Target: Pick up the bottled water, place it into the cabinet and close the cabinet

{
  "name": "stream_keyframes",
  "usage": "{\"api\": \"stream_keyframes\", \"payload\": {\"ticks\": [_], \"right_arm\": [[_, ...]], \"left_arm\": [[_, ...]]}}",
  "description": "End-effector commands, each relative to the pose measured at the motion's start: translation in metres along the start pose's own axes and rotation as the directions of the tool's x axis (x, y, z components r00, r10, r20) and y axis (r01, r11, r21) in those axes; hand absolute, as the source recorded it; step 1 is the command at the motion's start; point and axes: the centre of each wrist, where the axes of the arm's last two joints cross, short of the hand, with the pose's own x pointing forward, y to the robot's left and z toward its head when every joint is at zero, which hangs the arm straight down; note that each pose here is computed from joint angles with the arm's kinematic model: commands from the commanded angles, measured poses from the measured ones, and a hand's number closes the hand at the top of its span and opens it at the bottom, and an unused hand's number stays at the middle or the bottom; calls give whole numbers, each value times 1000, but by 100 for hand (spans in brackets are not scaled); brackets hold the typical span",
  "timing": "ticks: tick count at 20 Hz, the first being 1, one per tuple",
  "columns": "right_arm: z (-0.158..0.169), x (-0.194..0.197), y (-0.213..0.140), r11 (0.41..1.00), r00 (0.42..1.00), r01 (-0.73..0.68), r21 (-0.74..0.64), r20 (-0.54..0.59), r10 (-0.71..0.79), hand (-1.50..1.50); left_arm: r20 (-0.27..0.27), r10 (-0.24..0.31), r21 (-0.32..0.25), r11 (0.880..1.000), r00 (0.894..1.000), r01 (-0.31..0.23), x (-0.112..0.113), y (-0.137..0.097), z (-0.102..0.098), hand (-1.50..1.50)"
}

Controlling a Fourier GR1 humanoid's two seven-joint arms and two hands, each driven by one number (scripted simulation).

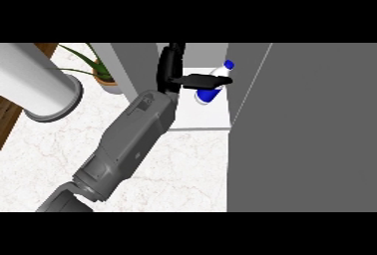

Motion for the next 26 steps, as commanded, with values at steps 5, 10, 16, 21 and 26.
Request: {"api": "stream_keyframes", "payload": {"ticks": [5, 10, 16, 21, 26], "right_arm": [[-10, 14, 15, 1000, 1000, 1, 8, 31, -1, -150], [-15, 16, 8, 999, 999, -27, 27, 29, 26, -150], [-24, 32, 16, 999, 999, -40, 24, 34, 39, -150], [-22, 32, 22, 988, 1000, 16, 153, 9, -18, -150], [-35, 31, 30, 939, 999, 20, 342, -47, -5, 150]], "left_arm": [[-34, 99, -61, 993, 994, -101, 8, -17, 46, -150], [10, 149, -77, 986, 989, -148, 17, -17, 81, -150], [-21, 179, -96, 979, 984, -180, 30, -3, 127, -150], [-47, 226, -73, 971, 973, -229, 34, 22, 163, -150], [-55, 211, -68, 974, 976, -214, 39, 36, 196, -150]]}}
